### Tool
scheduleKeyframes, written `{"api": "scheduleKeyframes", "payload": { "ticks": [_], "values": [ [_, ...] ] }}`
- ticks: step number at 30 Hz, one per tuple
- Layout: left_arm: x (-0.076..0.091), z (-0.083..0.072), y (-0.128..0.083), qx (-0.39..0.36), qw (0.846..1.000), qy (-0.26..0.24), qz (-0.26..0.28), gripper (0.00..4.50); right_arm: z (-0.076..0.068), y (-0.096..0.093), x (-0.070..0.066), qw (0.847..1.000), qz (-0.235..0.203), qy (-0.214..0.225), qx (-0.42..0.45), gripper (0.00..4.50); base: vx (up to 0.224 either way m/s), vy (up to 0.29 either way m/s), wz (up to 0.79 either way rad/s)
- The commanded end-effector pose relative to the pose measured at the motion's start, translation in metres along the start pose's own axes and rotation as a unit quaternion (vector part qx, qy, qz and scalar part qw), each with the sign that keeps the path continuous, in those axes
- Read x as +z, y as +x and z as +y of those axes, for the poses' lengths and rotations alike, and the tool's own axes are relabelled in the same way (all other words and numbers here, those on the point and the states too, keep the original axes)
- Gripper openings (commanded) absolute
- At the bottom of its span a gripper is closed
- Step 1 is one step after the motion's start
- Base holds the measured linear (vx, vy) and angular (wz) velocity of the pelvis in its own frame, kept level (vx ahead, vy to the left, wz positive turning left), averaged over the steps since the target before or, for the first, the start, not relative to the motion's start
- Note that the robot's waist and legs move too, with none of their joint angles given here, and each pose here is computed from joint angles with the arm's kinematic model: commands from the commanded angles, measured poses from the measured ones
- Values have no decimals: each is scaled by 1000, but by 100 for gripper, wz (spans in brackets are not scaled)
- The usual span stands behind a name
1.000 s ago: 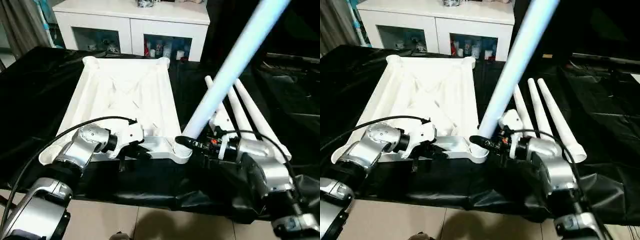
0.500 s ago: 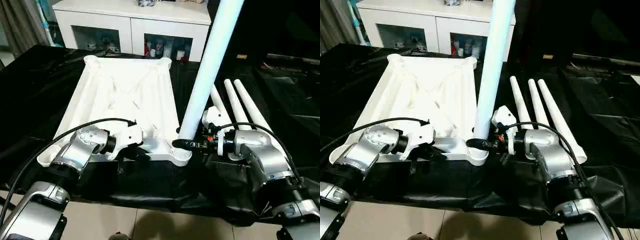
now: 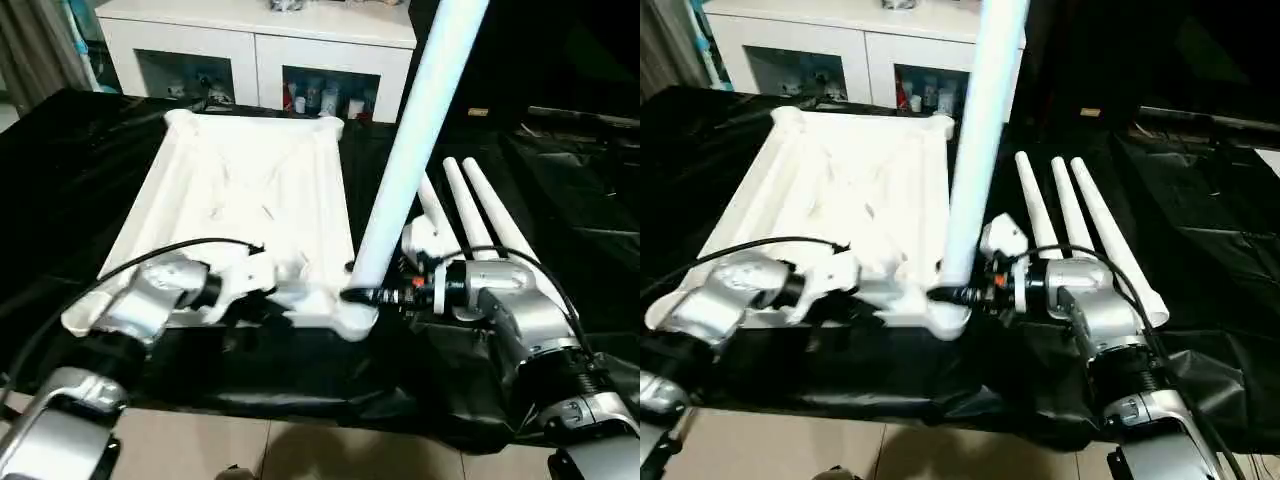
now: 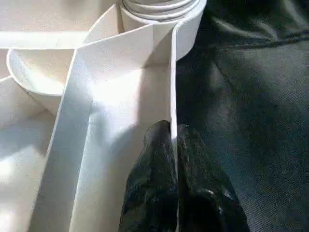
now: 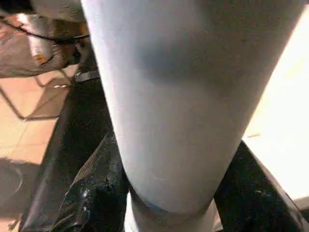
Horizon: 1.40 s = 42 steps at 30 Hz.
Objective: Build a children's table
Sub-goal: Insert table leg to table base
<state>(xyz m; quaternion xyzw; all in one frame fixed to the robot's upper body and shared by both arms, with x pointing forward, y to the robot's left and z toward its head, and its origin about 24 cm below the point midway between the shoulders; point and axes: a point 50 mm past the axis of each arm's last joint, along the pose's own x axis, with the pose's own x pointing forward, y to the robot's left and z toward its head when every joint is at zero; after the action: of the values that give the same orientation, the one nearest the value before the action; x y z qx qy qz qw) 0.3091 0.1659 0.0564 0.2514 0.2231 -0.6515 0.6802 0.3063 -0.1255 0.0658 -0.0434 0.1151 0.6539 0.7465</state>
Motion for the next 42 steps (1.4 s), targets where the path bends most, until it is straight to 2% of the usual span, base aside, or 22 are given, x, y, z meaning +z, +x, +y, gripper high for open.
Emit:
{"api": "scheduleKeyframes", "payload": {
  "ticks": [1,9,13,14,15,17,18,20,22,23,24,25,26,28,29,32,36,42],
  "values": [
    [17,-3,7,-33,998,41,-32,0,16,6,-41,994,67,74,47,186,0,0,0],
    [15,3,2,-8,999,38,-14,0,13,12,-43,995,64,68,35,186,0,0,0],
    [11,5,-1,8,1000,14,-14,0,3,15,-53,993,75,78,-46,186,0,0,0],
    [8,6,-2,25,1000,-7,-13,0,-5,16,-61,985,91,96,-113,186,0,0,0],
    [8,6,-2,25,1000,-7,-13,0,-5,16,-61,985,91,96,-113,186,0,0,0],
    [7,8,0,45,998,-31,-8,0,-12,17,-68,971,104,118,-183,185,0,0,0],
    [7,8,0,45,998,-31,-8,0,-12,17,-68,971,104,118,-183,185,-60,0,-20],
    [11,12,7,77,993,-85,-22,0,-20,20,-74,946,98,159,-265,185,-27,3,-8],
    [11,12,7,77,993,-85,-22,0,-20,20,-74,946,98,159,-265,185,-31,13,-10],
    [14,16,12,110,986,-120,-26,0,-23,24,-75,930,91,181,-305,185,0,0,0],
    [14,16,12,110,986,-120,-26,0,-23,24,-75,930,91,181,-305,185,0,0,0],
    [17,23,18,156,973,-169,-34,0,-26,27,-77,914,90,193,-345,185,0,0,0],
    [17,23,18,156,973,-169,-34,0,-26,27,-77,914,90,193,-345,185,0,0,0],
    [26,30,33,206,949,-233,-46,0,-30,35,-77,880,83,220,-413,185,-24,25,-5],
    [30,30,38,214,943,-249,-50,0,-31,39,-78,868,80,233,-432,185,0,0,0],
    [38,31,45,220,944,-243,-44,0,-29,50,-77,852,82,253,-451,185,-11,37,-9],
    [44,34,44,233,945,-229,-32,0,-29,60,-73,846,83,257,-460,185,0,0,0],
    [39,36,37,255,942,-216,-11,0,-30,67,-67,845,83,253,-463,185,0,0,0]
  ]
}}
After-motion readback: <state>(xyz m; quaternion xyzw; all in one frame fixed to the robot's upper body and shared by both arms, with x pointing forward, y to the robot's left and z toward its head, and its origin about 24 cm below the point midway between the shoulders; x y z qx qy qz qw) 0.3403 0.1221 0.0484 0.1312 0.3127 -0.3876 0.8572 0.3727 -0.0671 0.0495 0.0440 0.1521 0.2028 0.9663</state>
